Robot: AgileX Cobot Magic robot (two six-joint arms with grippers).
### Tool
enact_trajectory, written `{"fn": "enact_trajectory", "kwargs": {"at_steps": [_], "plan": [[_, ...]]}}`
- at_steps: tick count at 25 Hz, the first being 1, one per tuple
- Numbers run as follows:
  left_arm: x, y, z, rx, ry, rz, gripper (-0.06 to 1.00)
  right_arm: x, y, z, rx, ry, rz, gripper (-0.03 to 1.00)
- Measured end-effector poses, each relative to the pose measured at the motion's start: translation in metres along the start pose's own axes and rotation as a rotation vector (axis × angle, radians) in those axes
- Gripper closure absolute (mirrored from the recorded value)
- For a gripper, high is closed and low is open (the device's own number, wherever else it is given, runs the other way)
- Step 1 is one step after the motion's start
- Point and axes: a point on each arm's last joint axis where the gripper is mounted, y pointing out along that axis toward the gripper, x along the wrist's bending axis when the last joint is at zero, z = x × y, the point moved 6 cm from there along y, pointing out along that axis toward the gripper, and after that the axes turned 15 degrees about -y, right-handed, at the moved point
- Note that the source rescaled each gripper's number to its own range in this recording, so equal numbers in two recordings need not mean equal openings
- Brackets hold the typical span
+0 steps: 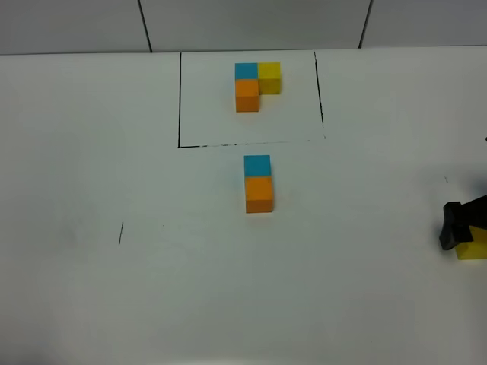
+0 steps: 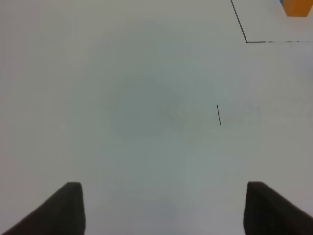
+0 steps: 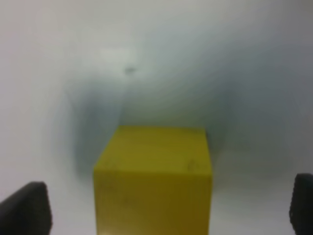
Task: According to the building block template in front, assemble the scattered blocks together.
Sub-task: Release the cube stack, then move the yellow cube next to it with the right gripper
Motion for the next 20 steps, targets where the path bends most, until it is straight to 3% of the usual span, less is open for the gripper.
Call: {"fn": "enact_trajectory", "kwargs": {"at_steps": [10, 16, 20], "plan": [[0.0, 0.0, 0.0, 0.0, 0.0, 0.0, 0.48, -0.0004, 0.0073, 0.0002, 0.01, 0.005, -0.007, 0.04], [0.0, 0.0, 0.0, 0.0, 0.0, 0.0, 0.48, -0.0011, 0.0073, -0.0013, 0.0, 0.007, -0.002, 0.27], [0.0, 0.0, 0.0, 0.0, 0.0, 0.0, 0.48, -0.0012, 0.0073, -0.0019, -0.003, 0.009, -0.002, 0.52]]}}
